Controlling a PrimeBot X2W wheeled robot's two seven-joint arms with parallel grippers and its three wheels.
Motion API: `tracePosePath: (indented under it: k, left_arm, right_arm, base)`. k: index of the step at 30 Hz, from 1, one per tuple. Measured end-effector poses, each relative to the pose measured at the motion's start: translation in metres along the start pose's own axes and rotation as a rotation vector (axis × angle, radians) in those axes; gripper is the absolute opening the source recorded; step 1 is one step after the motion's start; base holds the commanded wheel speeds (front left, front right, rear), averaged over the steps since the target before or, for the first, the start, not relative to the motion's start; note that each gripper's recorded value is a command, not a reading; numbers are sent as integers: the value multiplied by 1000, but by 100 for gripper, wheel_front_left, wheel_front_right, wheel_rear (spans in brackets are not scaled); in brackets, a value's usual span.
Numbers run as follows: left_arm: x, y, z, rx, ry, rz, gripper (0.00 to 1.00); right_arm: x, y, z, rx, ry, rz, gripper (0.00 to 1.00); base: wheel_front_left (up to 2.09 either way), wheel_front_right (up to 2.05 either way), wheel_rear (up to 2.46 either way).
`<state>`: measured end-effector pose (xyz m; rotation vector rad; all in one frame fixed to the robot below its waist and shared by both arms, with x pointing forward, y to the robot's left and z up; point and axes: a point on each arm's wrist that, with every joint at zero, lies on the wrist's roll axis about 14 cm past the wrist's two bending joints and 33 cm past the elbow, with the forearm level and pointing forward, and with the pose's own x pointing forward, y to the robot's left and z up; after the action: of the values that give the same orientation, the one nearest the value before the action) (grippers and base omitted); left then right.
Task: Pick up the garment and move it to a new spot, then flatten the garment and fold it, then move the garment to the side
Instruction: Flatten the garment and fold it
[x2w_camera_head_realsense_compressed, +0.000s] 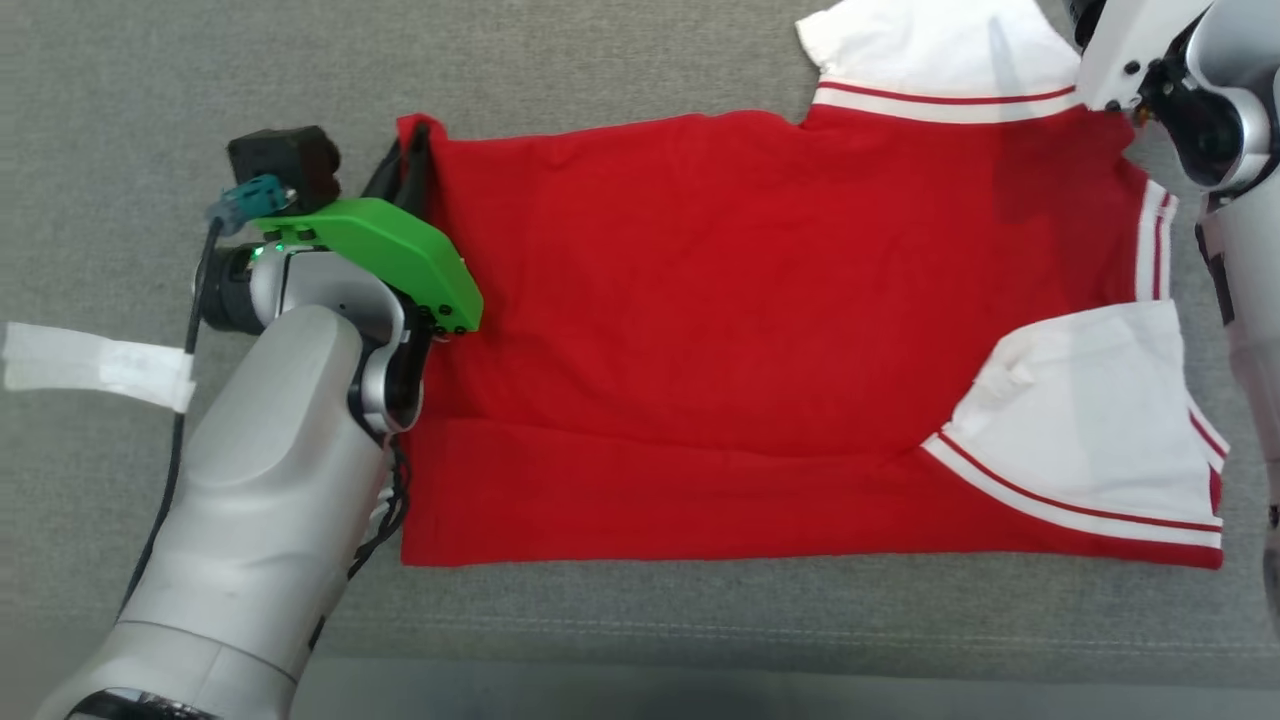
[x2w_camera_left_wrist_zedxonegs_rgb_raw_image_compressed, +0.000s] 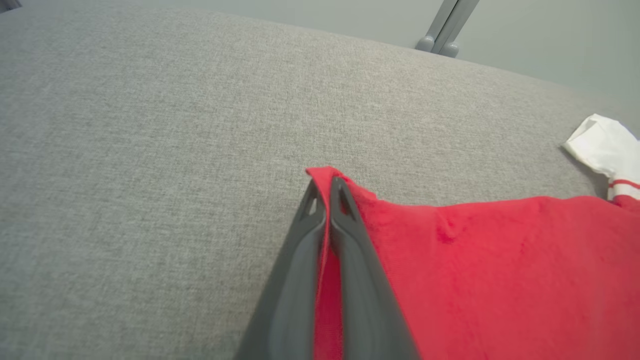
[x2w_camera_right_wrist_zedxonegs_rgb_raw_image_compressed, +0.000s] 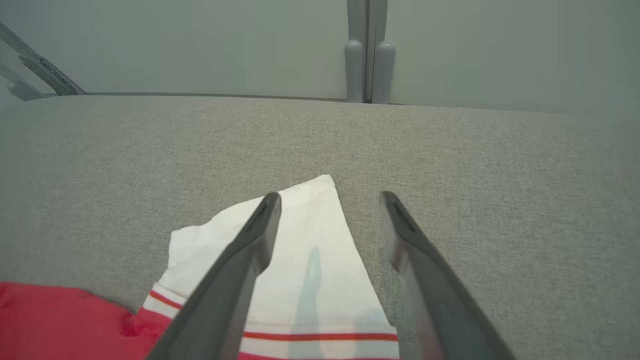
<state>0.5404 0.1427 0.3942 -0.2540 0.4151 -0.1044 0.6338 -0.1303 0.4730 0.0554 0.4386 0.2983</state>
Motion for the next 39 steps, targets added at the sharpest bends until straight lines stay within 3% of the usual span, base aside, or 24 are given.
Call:
tracePosePath:
  k: [8, 14, 30, 31, 32, 35, 36, 39]
  left_arm:
    - [-4, 8, 0, 1, -32, 18, 0]
    - [-7, 23, -7, 8, -21, 54, 0]
    - [-8, 27, -13, 4, -1, 57, 0]
    - [-8, 27, -13, 4, 1, 57, 0]
    - [-8, 27, -13, 6, 1, 58, 0]
    - [-8, 28, -12, 1, -3, 59, 0]
    - [-7, 27, -13, -1, -3, 58, 0]
    - [-7, 26, -12, -10, -6, 49, 0]
  right_arm:
    - [52, 12, -35, -24, 164, -6, 100]
    - [77, 24, -52, -39, 201, 2, 100]
    - [86, 7, -61, -56, 221, -56, 100]
    - [87, 8, -62, -63, 224, -55, 76]
    - [87, 9, -61, -65, 223, -53, 44]
    - [88, 13, -62, -77, 218, -46, 16]
    - [88, 14, -62, -81, 215, -44, 0]
    - [87, 15, -61, -88, 194, -40, 0]
  base:
    - [0, 0, 0]
    - [0, 0, 0]
    - [0, 0, 0]
    - [0, 0, 0]
    - [0, 0, 0]
    - [0, 0, 0]
    - [0, 0, 0]
    - [0, 0, 0]
